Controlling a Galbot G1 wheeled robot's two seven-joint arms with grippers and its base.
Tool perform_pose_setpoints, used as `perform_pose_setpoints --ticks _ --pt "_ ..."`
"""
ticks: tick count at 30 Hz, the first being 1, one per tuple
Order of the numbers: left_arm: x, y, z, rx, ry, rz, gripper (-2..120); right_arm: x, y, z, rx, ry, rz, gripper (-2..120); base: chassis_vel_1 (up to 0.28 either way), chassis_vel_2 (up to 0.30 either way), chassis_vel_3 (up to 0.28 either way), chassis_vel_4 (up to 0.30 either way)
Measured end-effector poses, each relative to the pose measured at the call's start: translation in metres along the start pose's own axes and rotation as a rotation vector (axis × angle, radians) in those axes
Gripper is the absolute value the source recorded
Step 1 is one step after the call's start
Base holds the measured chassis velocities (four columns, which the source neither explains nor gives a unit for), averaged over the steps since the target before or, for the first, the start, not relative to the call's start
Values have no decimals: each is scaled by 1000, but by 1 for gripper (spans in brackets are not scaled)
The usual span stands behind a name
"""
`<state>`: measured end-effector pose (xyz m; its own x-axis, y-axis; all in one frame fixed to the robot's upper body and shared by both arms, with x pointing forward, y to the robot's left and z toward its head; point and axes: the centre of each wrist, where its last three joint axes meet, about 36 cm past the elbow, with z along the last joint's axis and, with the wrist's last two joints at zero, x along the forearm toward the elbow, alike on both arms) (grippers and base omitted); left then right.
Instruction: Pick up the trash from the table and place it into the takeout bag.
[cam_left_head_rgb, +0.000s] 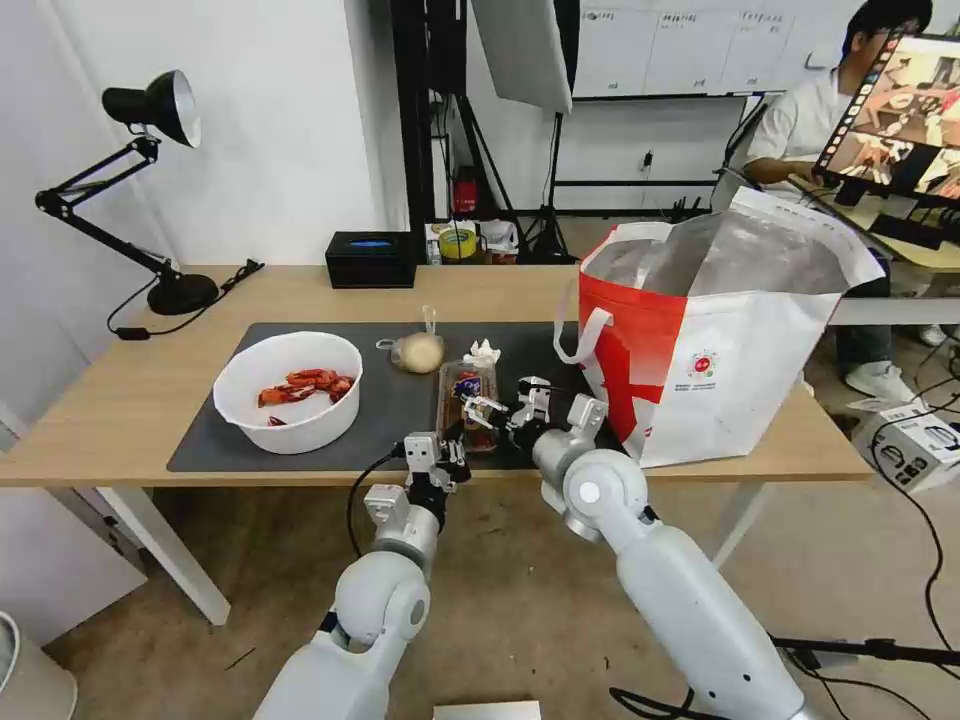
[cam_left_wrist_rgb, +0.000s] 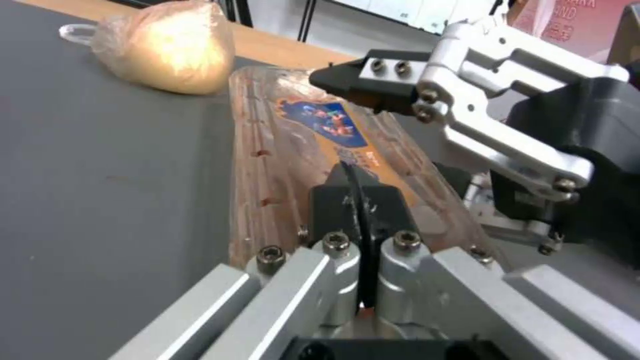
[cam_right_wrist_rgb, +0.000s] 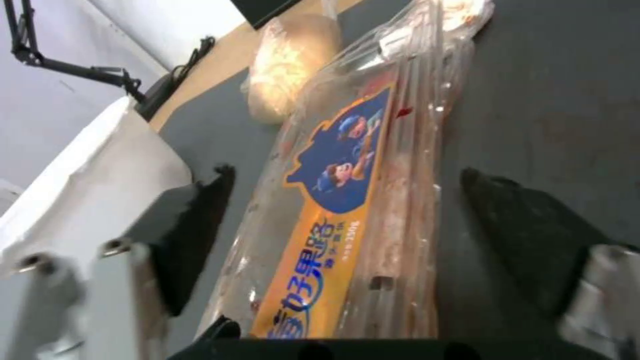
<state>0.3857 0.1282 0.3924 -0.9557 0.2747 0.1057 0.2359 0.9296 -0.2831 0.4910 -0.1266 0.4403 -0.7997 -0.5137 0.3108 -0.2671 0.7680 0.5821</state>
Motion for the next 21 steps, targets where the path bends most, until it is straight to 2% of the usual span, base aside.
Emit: perform_pose_setpoints --ticks 1,4,5,7,8,11,12,14,15,17,18,21 --pt "0 0 0 0 0 -1 0 0 1 0 0 2 1 76 0 0 0 0" --pt "0 0 0 0 -1 -1 0 -1 1 0 -1 3 2 75 0 0 0 0" --pt "0 0 -1 1 -2 -1 0 -1 3 0 -4 5 9 61 0 0 0 0" --pt "0 0 -1 2 -3 -1 0 -1 2 -1 -7 3 13 53 0 0 0 0" --pt "0 0 -1 2 -3 -1 0 -1 2 -1 -7 3 13 53 0 0 0 0" --pt "0 -1 -1 4 -3 -1 0 0 0 2 -14 6 21 38 0 0 0 0" --pt "0 -1 -1 4 -3 -1 0 0 0 2 -14 6 21 38 0 0 0 0" --pt "0 -1 0 6 -4 -1 0 1 -1 4 -16 9 23 28 0 0 0 0" --pt "0 -1 0 6 -4 -1 0 1 -1 4 -16 9 23 28 0 0 0 0" --pt "0 -1 0 7 -4 -1 0 1 -2 4 -17 10 25 17 0 0 0 0" --pt "0 -1 0 7 -4 -1 0 1 -2 4 -17 10 25 17 0 0 0 0" --pt "0 -1 0 8 -3 -1 0 1 -4 4 -19 10 29 3 0 0 0 0"
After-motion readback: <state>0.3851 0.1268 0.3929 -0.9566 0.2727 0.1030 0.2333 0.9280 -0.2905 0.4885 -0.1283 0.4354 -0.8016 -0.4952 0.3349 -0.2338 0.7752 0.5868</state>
